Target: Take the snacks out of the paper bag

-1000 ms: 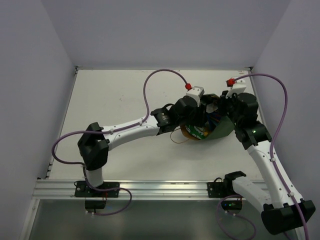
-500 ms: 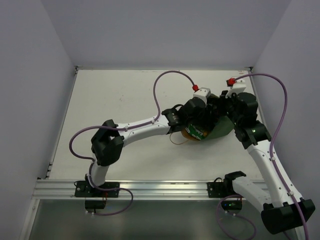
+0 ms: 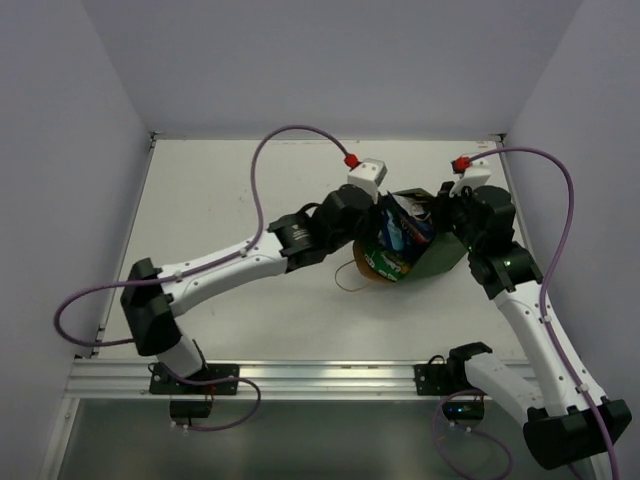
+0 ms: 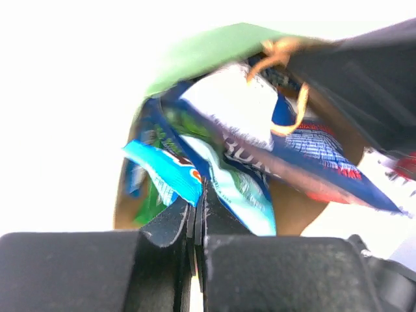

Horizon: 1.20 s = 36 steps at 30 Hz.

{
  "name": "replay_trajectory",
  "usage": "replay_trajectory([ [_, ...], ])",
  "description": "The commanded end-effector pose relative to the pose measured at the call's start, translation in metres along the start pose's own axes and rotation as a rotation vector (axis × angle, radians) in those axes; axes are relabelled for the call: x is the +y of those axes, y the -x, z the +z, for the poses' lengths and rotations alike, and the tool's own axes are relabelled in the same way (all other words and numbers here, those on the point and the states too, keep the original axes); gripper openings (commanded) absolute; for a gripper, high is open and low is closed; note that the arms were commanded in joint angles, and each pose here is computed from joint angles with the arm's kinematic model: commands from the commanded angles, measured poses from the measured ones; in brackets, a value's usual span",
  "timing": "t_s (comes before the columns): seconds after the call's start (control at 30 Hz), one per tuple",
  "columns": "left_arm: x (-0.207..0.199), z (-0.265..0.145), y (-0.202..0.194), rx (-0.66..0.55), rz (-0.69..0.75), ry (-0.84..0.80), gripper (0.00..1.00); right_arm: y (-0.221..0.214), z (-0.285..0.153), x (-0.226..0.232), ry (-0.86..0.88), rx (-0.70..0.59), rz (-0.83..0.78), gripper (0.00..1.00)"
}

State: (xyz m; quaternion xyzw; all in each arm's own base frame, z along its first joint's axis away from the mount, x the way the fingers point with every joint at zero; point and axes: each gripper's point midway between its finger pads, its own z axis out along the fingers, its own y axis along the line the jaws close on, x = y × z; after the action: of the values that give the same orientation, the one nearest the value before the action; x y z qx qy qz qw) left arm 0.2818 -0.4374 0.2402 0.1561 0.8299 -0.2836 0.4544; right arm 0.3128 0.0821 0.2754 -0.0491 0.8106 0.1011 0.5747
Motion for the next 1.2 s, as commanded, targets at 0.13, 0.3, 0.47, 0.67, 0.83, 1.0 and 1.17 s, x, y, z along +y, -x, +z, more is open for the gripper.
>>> replay_trajectory([
  [0.13, 0.116, -0.099, 0.09, -0.242, -0.101, 0.206, 0.0, 0.025, -0.01, -0.005, -0.041, -0.067, 0.029, 0.0],
  [0.3, 0.13, -0.126, 0.108, -0.293, -0.037, 0.175, 0.0, 0.021, -0.004, -0.004, -0.033, -0.045, 0.022, 0.0],
  [0.47, 0.118, -0.117, 0.1, -0.27, -0.043, 0.099, 0.0, 0.018, 0.001, -0.001, -0.015, -0.032, 0.02, 0.0],
  [0.67, 0.095, -0.11, 0.102, -0.251, -0.025, -0.024, 0.0, 0.017, 0.002, 0.002, 0.002, -0.024, 0.015, 0.0],
  [0.83, 0.041, -0.103, 0.098, -0.198, -0.062, -0.263, 0.0, 0.016, 0.002, 0.004, 0.008, -0.021, 0.021, 0.0],
  [1.0, -0.023, -0.104, 0.092, -0.175, -0.023, -0.39, 0.0, 0.015, 0.003, 0.01, 0.043, -0.012, 0.017, 0.0],
  [1.17, -0.063, -0.095, 0.083, -0.14, -0.026, -0.467, 0.0, 0.013, 0.006, 0.012, 0.054, 0.004, 0.014, 0.0],
])
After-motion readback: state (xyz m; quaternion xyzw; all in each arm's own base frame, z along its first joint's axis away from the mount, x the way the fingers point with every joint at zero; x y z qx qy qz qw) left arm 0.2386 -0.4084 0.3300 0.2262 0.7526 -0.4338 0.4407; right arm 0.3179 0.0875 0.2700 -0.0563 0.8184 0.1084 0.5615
